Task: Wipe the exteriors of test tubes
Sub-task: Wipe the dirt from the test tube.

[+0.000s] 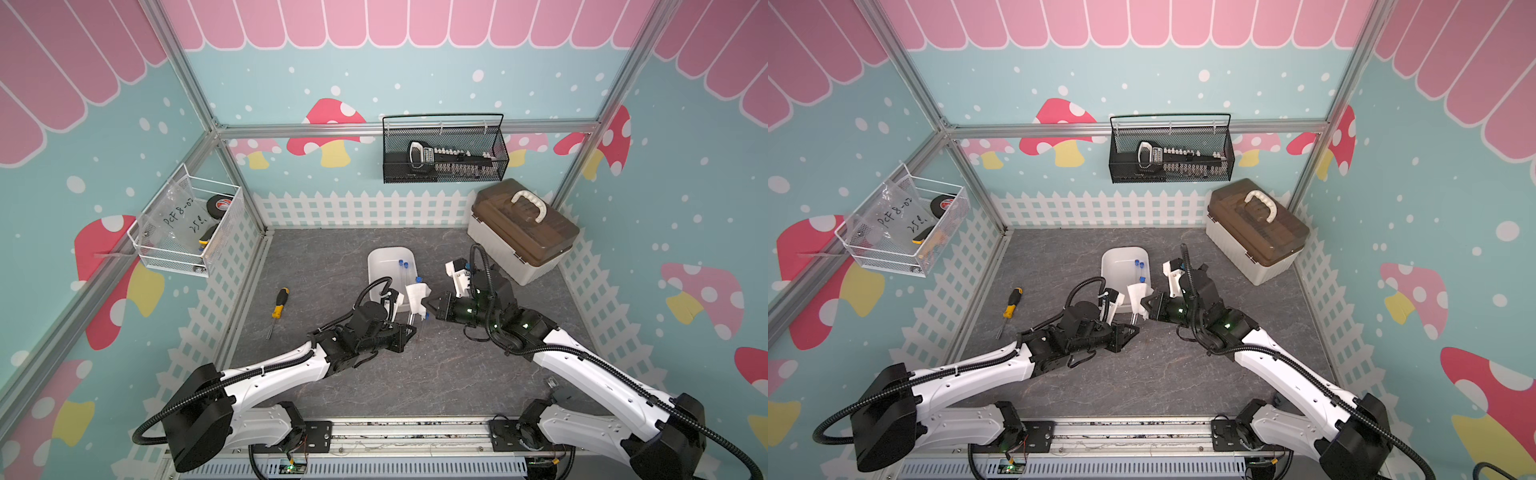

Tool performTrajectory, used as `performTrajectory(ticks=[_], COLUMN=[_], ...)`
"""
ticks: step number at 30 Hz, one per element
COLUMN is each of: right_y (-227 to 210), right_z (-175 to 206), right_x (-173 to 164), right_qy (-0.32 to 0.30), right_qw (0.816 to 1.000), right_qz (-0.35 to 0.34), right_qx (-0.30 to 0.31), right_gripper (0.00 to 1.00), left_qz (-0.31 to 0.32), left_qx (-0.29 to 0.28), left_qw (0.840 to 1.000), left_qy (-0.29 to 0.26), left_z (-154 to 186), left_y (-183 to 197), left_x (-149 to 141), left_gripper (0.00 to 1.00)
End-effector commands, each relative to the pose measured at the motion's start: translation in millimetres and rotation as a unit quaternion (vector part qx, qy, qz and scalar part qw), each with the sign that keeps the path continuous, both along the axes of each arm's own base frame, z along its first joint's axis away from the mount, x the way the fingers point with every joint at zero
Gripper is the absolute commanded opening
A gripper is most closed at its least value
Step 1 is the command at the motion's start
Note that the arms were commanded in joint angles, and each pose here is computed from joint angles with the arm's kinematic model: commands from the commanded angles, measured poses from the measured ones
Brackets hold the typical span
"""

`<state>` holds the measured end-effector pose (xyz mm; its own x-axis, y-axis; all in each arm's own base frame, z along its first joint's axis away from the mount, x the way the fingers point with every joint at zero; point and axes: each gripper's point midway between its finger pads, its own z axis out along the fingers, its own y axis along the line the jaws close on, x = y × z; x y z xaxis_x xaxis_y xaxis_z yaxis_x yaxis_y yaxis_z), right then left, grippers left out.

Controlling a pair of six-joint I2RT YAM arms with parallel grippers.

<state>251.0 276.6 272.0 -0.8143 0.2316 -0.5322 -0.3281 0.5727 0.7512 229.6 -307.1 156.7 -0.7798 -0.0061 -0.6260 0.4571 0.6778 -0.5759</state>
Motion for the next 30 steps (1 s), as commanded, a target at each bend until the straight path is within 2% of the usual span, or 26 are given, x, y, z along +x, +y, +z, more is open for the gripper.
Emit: performTrajectory(ticks=[1,5,10,16,24,30], right_y=[16,24,27,8,-20,-22], right_z=[51,56,16,-26,-33,-44], right_x=[-1,2,6,2,-10,-10], right_qy=[-0.049,-0.058,-0.019,0.016,0.019,0.026], right_qw=[0.997,0.995,0.999,0.999,0.997,0.996], right_qz=[0.03,0.04,0.036,0.011,-0.019,-0.021], right_qx=[0.06,0.067,0.036,-0.033,-0.074,-0.085], right_gripper=[0.0,0.0,0.0,0.0,0.0,0.0], left_qz=[0.008,0.007,0.007,0.016,0.018,0.019], left_qx=[-0.008,-0.009,-0.007,-0.005,-0.001,-0.003], left_qw=[1.0,1.0,1.0,1.0,1.0,1.0], left_qy=[-0.007,-0.008,-0.009,-0.016,-0.012,-0.012], left_z=[6,6,6,9,6,8], left_y=[3,2,4,9,11,12], left_x=[2,2,1,1,0,0], left_gripper=[0.14,0.14,0.14,0.14,0.14,0.14])
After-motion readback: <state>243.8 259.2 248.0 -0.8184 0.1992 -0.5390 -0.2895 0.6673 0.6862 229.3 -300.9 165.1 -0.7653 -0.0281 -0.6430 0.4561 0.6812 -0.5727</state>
